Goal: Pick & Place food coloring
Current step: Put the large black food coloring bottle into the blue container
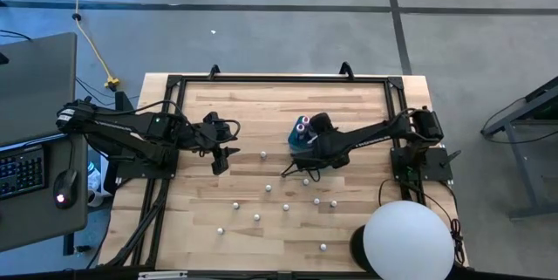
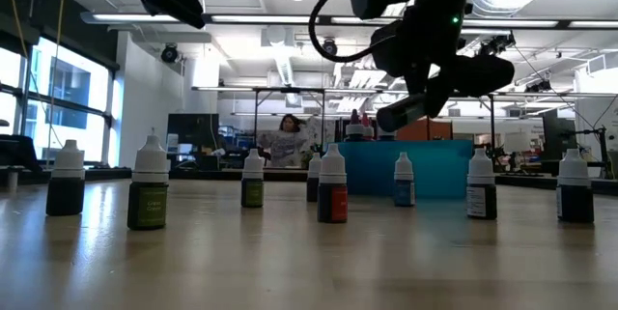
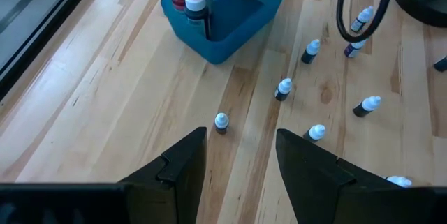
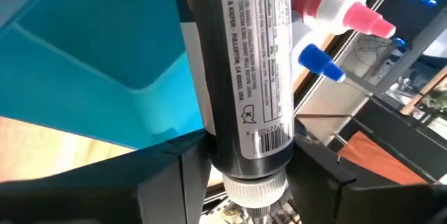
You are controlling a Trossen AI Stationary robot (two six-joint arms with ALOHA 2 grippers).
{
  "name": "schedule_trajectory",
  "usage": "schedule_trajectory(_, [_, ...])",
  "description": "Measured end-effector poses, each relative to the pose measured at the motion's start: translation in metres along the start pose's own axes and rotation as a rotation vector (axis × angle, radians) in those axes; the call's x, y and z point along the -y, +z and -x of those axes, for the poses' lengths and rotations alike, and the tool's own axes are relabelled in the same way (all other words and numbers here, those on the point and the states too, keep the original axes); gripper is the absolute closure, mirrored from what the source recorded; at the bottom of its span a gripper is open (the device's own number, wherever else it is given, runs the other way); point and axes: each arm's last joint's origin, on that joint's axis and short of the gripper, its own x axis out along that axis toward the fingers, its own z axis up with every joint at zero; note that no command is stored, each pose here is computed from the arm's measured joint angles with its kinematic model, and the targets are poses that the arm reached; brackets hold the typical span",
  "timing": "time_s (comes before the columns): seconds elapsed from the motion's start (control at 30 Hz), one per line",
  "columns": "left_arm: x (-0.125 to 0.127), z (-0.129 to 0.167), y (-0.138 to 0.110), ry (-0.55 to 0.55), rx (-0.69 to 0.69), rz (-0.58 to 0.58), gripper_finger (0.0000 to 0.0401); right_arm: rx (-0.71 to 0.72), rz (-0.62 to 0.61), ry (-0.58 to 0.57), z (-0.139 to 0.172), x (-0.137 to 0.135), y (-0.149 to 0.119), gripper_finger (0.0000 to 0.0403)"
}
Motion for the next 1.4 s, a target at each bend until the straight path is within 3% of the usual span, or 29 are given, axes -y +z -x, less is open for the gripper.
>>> schedule_trajectory(0.17, [0.000,0.000,0.000,0.000,0.000,0.000,0.0231,-0.017,0.005,-0.106,0.002,0.000,0.000,0.0262])
schedule_trajectory(0.4, [0.000,0.000,0.001,-0.005,0.005,0.002,0.0231,-0.008,0.127,-0.318,0.020,-0.011,0.005,0.0247])
schedule_trajectory(0.57, [0.004,0.001,0.010,-0.039,0.102,0.037,0.0231,-0.004,0.167,-0.500,0.032,-0.017,0.010,0.0258])
schedule_trajectory(0.83, [0.005,0.001,0.015,-0.048,0.148,0.053,0.0231,-0.002,0.125,-0.694,0.042,-0.019,0.016,0.0246])
schedule_trajectory(1.03, [0.008,-0.009,0.017,-0.005,0.161,-0.017,0.0231,0.011,0.099,-0.733,0.045,-0.017,0.023,0.0258])
schedule_trajectory(1.23, [0.015,-0.029,0.036,-0.008,0.293,0.038,0.0231,0.030,0.119,-0.744,0.049,-0.013,0.033,0.0249])
schedule_trajectory(1.4, [0.008,-0.054,0.044,-0.002,0.298,0.068,0.0231,0.072,0.109,-0.729,0.052,-0.011,0.040,0.0249])
